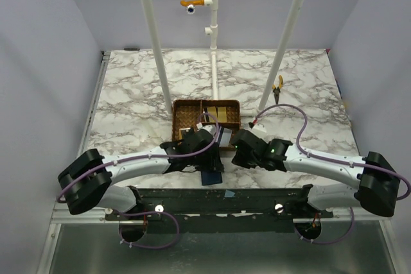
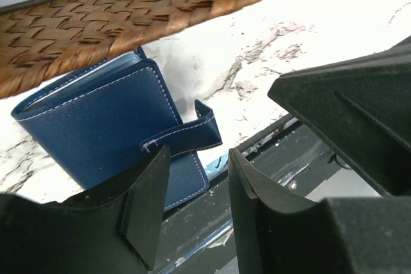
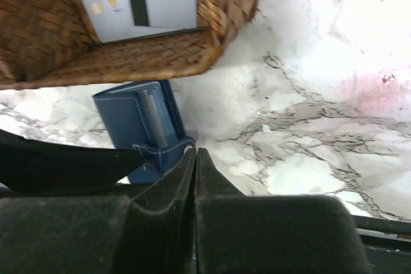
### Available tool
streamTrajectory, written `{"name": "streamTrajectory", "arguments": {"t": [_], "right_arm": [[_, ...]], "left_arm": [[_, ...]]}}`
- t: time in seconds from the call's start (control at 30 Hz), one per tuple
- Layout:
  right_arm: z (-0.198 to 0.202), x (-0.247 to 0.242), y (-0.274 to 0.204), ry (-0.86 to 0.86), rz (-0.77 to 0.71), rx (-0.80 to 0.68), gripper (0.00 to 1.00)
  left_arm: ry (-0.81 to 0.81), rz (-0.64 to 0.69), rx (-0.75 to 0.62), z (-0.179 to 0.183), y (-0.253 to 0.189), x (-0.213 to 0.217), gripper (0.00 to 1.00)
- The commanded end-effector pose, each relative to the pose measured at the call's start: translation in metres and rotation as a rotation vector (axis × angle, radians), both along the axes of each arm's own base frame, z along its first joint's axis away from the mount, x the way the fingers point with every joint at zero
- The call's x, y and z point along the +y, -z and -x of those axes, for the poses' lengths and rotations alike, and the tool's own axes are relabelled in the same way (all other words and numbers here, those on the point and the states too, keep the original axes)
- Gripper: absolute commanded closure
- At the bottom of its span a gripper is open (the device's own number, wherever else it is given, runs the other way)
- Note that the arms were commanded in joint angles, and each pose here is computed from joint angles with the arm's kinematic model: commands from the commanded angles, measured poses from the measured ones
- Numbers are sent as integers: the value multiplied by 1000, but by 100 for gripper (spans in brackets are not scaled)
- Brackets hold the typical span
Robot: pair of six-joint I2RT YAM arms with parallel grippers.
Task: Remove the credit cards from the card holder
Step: Close the card holder at the corner of the board, then reset both arms
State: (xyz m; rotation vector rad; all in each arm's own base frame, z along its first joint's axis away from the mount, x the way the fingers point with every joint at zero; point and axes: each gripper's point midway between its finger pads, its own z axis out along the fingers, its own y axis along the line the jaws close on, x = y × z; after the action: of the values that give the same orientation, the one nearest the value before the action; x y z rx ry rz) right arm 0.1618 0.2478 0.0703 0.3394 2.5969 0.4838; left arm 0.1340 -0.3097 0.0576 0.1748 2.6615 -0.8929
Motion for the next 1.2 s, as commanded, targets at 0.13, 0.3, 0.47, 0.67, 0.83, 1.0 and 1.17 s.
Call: {"name": "streamTrajectory", "arguments": {"t": [0.13, 0.3, 0.47, 0.67, 0.83, 1.0, 1.17], "right_arm": [[-19, 5, -36, 11, -7, -91, 91], [-25, 8, -56, 17, -35, -136, 81], [-34, 9, -78, 31, -50, -191, 59], [-46, 7, -101, 57, -54, -262, 18], [-56, 0, -119, 94, -54, -332, 0], [-63, -5, -132, 126, -64, -387, 0], [-68, -4, -139, 141, -72, -416, 0]], "left_arm": [[10, 23, -147, -12, -61, 13, 54], [-12, 39, -213, -23, -90, 29, 53], [-78, 48, -300, -44, -124, 57, 49], [-164, 43, -395, -67, -157, 96, 25], [-221, 32, -442, -79, -172, 117, 1], [-256, 6, -458, -83, -173, 128, 1], [-279, -1, -479, -84, -174, 134, 1]]}}
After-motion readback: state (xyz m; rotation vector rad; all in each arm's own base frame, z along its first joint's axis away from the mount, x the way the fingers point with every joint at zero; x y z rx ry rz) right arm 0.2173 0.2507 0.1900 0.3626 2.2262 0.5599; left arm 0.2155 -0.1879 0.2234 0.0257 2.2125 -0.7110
